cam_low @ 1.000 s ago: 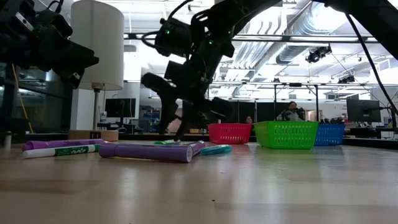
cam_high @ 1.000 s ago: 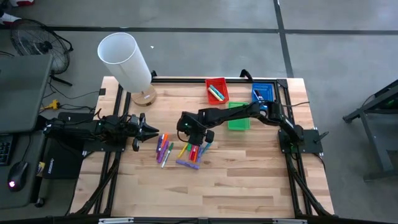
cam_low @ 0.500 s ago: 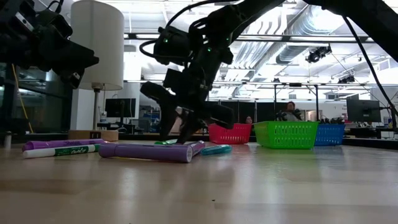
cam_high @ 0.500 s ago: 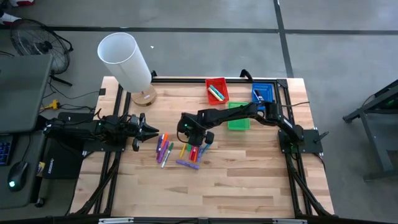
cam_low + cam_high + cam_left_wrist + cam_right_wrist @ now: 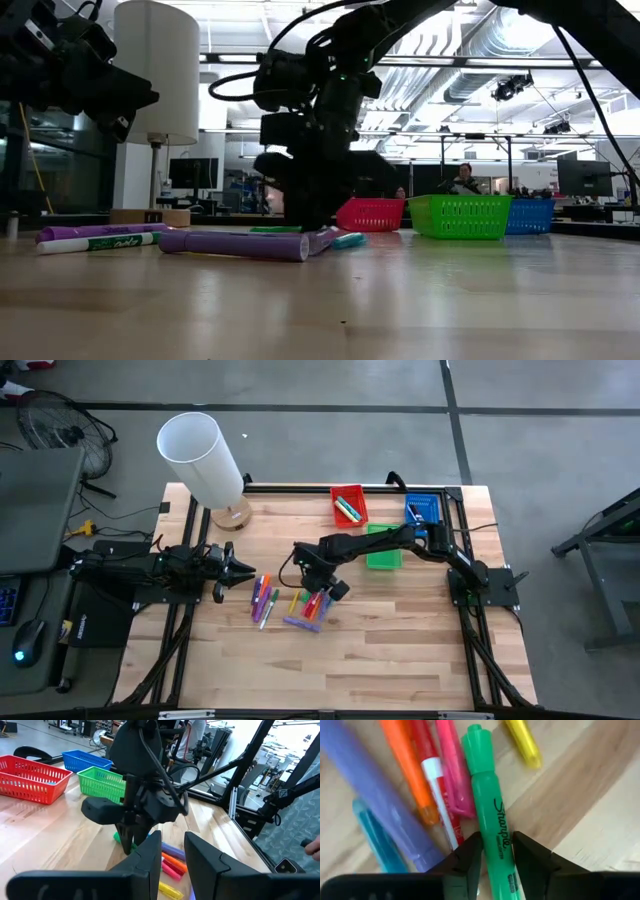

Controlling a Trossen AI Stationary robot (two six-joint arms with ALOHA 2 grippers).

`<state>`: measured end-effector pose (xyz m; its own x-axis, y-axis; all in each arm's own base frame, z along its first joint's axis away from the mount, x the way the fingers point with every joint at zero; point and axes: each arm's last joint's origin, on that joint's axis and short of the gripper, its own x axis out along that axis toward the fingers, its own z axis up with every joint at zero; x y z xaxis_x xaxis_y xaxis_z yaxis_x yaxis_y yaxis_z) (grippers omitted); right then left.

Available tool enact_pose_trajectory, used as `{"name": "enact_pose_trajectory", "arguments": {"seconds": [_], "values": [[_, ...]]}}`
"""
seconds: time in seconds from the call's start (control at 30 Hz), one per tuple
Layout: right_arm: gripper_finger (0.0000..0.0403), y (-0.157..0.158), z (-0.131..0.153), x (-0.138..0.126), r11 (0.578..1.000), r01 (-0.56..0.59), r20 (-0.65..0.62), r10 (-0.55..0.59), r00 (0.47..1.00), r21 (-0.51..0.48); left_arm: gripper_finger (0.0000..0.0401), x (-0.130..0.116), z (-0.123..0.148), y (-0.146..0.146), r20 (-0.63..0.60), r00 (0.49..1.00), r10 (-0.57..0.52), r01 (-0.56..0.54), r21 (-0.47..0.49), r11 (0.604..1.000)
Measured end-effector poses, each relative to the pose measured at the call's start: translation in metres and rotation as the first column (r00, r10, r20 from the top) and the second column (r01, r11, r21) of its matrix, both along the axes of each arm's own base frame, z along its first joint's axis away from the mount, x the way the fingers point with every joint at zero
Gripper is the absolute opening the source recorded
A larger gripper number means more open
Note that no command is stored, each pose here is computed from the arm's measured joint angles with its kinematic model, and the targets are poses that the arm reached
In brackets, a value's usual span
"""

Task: Pick & Place Markers
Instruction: Put the green highlighter in the red bin

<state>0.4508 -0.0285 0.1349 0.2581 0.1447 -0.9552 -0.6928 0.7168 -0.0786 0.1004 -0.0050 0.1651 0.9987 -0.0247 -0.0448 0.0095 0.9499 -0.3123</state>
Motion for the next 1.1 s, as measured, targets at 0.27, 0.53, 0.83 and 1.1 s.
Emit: {"name": "enact_pose_trajectory", "arguments": {"seconds": [0.27,0.53,0.83,1.1], "values": [[0.0070,-0.0033,-0.0004,-0.0004,0.921,0.378,-0.076,-0.372,0.925,0.089,0.0083,0.0000,0.0000,0.0000,0.000,1.000,0.000,0.000,0.000,1.000],[0.0069,-0.0063,-0.0005,0.0004,0.813,0.573,-0.106,-0.563,0.819,0.107,0.0083,0.0000,0.0000,0.0000,0.000,1.000,0.000,0.000,0.000,1.000],[0.0056,-0.0076,-0.0009,0.0008,0.787,0.613,-0.086,-0.607,0.790,0.074,0.0083,0.0000,0.0000,0.0000,0.000,1.000,0.000,0.000,0.000,1.000],[0.0054,-0.0083,-0.0012,0.0007,0.770,0.637,-0.060,-0.635,0.770,0.033,0.0083,0.0000,0.0000,0.0000,0.000,1.000,0.000,0.000,0.000,1.000]]}}
